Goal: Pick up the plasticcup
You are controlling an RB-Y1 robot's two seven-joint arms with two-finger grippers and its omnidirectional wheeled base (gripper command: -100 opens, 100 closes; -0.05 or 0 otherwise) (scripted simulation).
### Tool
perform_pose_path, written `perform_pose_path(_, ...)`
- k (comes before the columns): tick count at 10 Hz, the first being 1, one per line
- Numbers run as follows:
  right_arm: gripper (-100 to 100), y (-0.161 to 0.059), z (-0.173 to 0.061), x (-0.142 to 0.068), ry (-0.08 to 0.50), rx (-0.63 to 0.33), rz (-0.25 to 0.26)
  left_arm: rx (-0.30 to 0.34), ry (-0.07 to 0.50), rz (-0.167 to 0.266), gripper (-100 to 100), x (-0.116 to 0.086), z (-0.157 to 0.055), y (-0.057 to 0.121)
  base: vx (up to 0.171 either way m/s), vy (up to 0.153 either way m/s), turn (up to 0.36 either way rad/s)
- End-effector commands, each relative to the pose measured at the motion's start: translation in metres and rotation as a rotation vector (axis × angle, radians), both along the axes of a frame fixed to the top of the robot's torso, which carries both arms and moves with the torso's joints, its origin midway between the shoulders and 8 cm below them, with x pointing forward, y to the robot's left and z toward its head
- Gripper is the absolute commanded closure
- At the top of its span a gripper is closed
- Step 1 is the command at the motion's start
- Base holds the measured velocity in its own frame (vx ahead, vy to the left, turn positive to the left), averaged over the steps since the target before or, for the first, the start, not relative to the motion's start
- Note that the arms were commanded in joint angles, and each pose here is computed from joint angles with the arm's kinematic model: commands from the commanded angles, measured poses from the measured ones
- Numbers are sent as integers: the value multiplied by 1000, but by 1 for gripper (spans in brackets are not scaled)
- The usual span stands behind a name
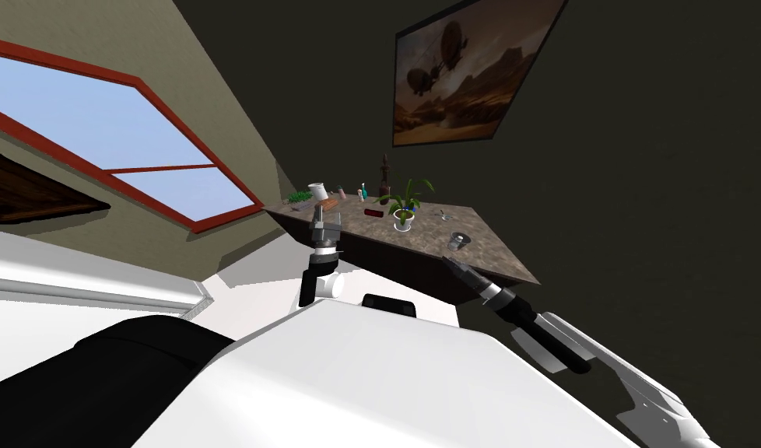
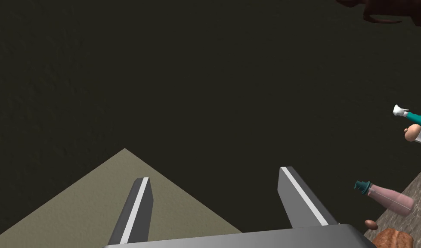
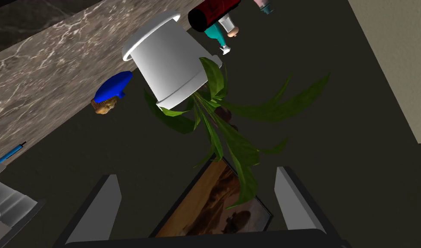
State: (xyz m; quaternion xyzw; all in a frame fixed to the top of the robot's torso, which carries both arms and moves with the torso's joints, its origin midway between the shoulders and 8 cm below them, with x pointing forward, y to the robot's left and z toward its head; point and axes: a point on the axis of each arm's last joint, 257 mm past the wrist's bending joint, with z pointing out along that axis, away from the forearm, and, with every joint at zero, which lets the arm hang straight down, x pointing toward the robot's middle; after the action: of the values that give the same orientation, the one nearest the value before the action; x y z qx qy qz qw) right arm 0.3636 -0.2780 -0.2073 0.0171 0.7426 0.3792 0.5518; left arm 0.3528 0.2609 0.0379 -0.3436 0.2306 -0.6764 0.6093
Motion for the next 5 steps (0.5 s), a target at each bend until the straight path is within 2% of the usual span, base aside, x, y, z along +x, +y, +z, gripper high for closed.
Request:
perform_pose_path(1,-100,-4,-3,-1,9,-30,11,0,0,0,0,0,0,0,-1,41,-9)
perform_pose_path(2,-100,-17,-24,-6,50,-94,14,0,0,0,0,0,0,0,2,79,86)
perform_pose_path(4,-100,-21,-23,-7,55,-127,30,0,0,0,0,0,0,0,-3,62,31)
perform_pose_path(5,-100,-36,-43,-14,95,-190,33,0,0,0,0,0,0,0,-3,86,107)
